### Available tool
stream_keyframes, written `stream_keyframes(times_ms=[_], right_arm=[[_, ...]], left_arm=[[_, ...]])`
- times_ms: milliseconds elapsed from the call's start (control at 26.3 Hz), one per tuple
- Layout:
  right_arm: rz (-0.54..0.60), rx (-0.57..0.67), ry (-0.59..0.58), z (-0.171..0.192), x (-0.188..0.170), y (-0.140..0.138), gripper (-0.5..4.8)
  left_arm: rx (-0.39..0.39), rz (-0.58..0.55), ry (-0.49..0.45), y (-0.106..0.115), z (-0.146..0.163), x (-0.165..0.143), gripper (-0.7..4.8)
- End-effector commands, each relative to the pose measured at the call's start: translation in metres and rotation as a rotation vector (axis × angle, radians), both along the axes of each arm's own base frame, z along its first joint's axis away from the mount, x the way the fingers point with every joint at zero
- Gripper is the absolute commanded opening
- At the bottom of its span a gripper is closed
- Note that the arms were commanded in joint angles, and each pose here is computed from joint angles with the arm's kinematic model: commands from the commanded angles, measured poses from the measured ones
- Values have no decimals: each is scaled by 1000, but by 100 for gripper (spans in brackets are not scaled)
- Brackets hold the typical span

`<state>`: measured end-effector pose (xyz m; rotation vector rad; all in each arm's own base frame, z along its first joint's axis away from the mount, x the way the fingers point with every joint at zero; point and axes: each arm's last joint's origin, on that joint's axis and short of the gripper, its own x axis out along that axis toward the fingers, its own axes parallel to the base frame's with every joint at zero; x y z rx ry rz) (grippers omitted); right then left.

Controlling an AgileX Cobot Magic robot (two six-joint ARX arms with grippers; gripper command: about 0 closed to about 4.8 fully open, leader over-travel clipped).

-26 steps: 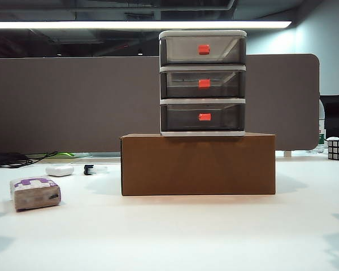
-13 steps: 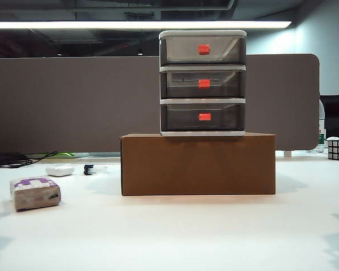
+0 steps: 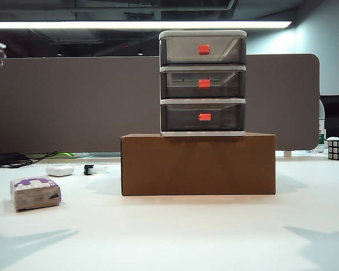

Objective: Open the third layer of the drawer on the table, pick up a pack of napkins on the table and put it in, and finally close the drawer.

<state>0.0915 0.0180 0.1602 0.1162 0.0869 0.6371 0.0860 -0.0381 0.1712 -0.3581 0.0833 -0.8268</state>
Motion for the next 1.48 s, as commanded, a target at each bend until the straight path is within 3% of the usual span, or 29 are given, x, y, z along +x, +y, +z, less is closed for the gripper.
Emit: stream_keyframes(times_ms=[38, 152, 228, 266, 304, 380, 418, 533, 685, 875, 1141, 1293, 1484], right_arm=[[2, 91, 31, 2, 0, 0, -1], [8, 126, 29, 5, 0, 0, -1], [19, 135, 12, 7, 0, 1, -1], [19, 140, 8, 7, 0, 1, -1], [20, 154, 1, 9, 0, 1, -1], [21, 172, 4, 10, 0, 1, -1], [22, 191, 14, 10, 0, 1, -1], [25, 205, 17, 12, 0, 1, -2], [55, 217, 9, 16, -2, 3, -4], [70, 218, -8, 24, -4, 8, -4], [74, 211, 22, 31, -1, 14, -4], [76, 177, 17, 44, 1, 14, -4], [64, 63, 55, 59, 16, 17, -4]], left_arm=[[-38, -78, -15, -3, 6, -3, 31], [-60, -168, 10, -8, 6, -6, 32], [-86, -196, 37, -12, 7, -8, 67], [-117, -175, 62, -13, 7, -8, 100], [-206, -74, 142, -15, 7, -8, 124], [-242, 58, 162, -16, 6, -7, 124], [-198, 112, 159, -19, 3, -7, 124], [-113, 133, 207, -25, -6, -8, 116], [-149, 267, 311, -34, -11, -6, 89], [-107, 264, 220, -56, -6, -5, 89], [139, 285, 79, -132, 9, 9, 117], [237, 385, 10, -178, 9, 14, 117], [238, 383, 5, -211, 13, 23, 117]])
